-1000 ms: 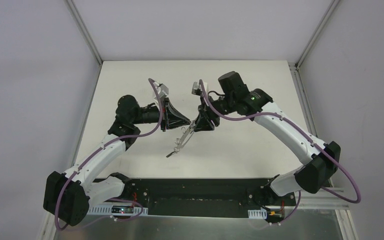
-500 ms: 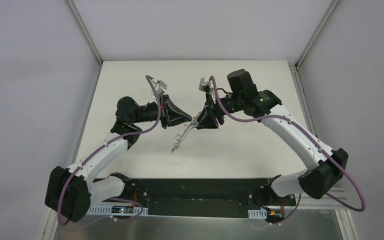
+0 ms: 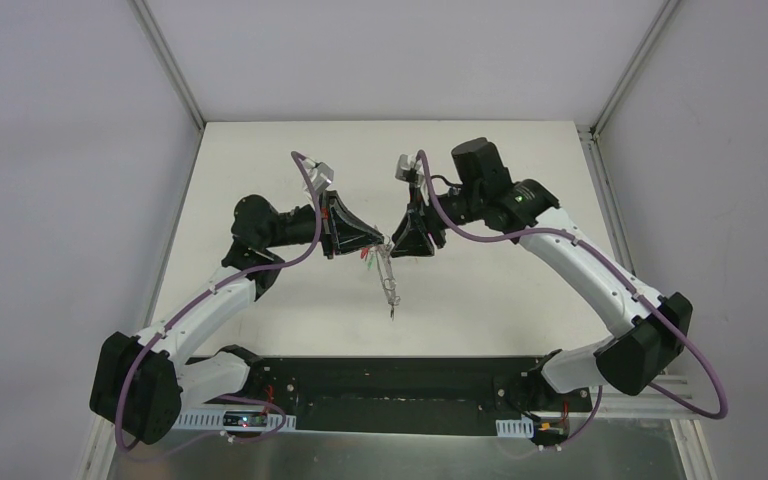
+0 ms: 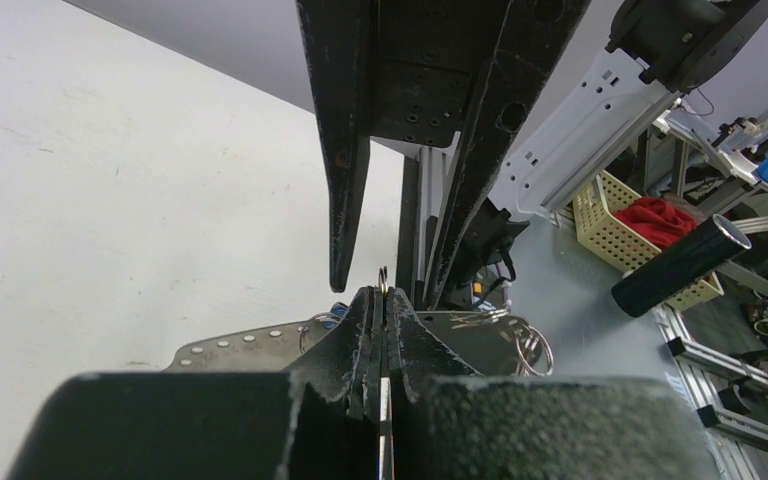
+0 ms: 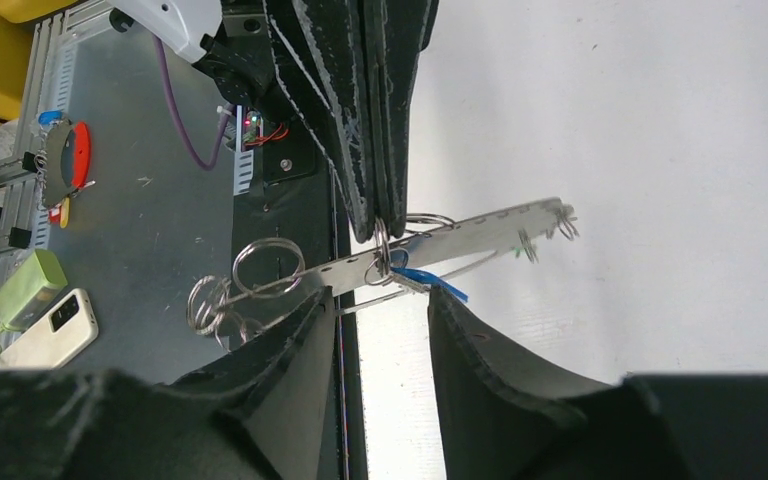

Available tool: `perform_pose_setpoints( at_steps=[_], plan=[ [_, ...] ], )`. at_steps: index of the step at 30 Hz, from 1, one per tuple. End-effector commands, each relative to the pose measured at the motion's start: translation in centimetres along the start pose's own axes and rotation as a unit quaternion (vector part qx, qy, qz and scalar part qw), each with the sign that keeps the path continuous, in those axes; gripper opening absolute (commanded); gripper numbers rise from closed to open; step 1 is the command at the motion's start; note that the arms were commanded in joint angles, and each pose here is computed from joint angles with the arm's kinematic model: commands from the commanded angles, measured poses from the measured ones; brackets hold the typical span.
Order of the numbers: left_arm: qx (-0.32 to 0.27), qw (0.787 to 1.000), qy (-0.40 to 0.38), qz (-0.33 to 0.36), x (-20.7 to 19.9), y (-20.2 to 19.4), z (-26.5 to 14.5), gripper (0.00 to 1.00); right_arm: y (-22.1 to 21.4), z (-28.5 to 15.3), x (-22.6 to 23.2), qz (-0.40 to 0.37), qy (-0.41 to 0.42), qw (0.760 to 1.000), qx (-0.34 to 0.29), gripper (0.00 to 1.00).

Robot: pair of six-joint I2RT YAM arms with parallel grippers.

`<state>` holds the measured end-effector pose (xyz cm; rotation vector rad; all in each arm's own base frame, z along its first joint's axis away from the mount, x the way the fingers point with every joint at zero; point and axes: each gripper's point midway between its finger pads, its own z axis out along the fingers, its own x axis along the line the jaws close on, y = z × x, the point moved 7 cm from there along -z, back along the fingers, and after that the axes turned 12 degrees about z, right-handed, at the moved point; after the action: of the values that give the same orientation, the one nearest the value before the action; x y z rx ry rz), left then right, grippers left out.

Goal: Put the keys on the keyring

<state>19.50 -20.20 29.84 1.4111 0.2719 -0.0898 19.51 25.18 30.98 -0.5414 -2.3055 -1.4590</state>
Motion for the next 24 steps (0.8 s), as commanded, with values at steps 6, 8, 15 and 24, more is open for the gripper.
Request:
perform_pose_setpoints(
  at_steps=[6,8,15,24],
  plan=[
    [-0.029,0.999,-0.013,0.044,-0.9,1.6,-0.2,0.0,0.6,0.5,-0.2,-0.004,0.02,1.0,-0.007,0.45],
    [-0.029,0.999,-0.013,0.044,-0.9,1.7,-0.3,0.0,0.6,0.6,-0.2,-0.002,0.025,1.0,-0.006,0.46],
    [-0.03,0.998,-0.013,0.045,-1.0,1.7,-0.3,0.0,0.5,1.4,-0.2,0.007,0.044,0.999,0.0,0.46],
    [-0.031,0.998,-0.013,0.047,-1.0,1.8,-0.3,0.0,0.2,2.4,-0.3,0.013,0.05,0.999,0.014,0.26]
  ],
)
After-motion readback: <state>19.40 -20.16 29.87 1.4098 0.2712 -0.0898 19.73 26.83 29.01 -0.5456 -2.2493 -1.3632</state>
